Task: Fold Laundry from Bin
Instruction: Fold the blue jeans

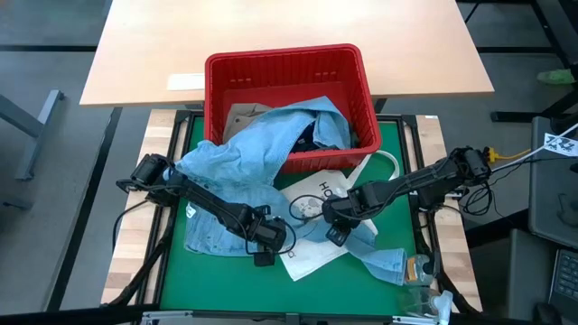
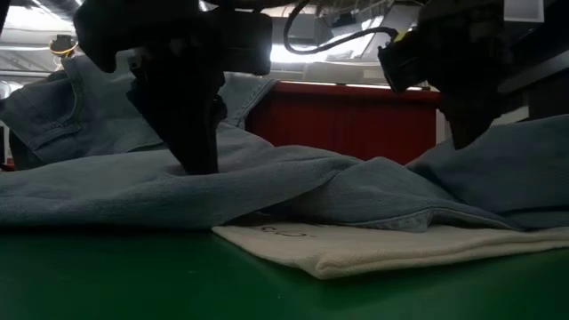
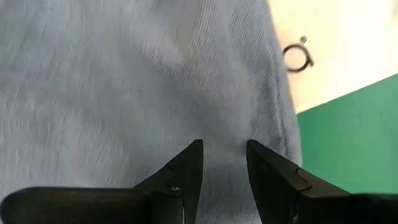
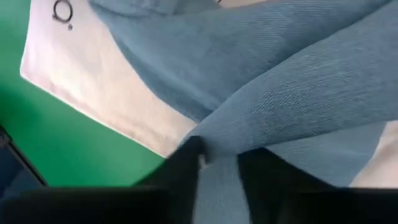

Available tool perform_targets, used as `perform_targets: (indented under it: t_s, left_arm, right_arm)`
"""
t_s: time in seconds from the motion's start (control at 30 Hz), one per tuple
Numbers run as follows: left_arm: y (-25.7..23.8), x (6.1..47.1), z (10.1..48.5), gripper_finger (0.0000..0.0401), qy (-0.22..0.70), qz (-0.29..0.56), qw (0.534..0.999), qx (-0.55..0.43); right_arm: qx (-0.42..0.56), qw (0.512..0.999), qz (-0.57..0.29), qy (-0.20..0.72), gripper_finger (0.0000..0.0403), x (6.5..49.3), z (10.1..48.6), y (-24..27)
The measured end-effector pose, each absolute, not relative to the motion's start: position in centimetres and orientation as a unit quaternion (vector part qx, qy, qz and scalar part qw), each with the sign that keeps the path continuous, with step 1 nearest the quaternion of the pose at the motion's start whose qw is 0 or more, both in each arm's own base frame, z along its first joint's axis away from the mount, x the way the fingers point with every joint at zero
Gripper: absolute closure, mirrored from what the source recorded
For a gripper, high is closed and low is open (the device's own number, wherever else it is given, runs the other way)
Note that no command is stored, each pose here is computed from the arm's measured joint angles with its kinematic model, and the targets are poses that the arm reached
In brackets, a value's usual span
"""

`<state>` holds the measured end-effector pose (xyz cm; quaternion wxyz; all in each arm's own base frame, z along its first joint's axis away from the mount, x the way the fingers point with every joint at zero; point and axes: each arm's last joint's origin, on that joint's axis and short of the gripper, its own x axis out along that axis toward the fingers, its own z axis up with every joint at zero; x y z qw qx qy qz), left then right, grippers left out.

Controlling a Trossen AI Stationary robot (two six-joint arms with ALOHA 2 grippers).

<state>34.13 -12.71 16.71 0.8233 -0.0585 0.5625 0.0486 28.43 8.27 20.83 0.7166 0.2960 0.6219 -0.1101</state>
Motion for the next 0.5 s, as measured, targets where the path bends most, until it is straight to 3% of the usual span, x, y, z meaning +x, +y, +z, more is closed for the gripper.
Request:
perform_targets:
  t_s: [0.1, 0.5]
  left_arm:
    - [-12.6, 33.6, 16.0, 0.0283, 0.574, 0.056, 0.814, -0.071]
    - [-13.0, 30.8, 13.5, 0.0293, 0.631, 0.069, 0.762, -0.128]
  right_arm:
    - [0.275, 0.725, -0.091, 0.625, 0.039, 28.4, 20.8, 8.3]
    - [0.247, 0.728, 0.09, 0.633, 0.0399, 27.7, 22.4, 9.7]
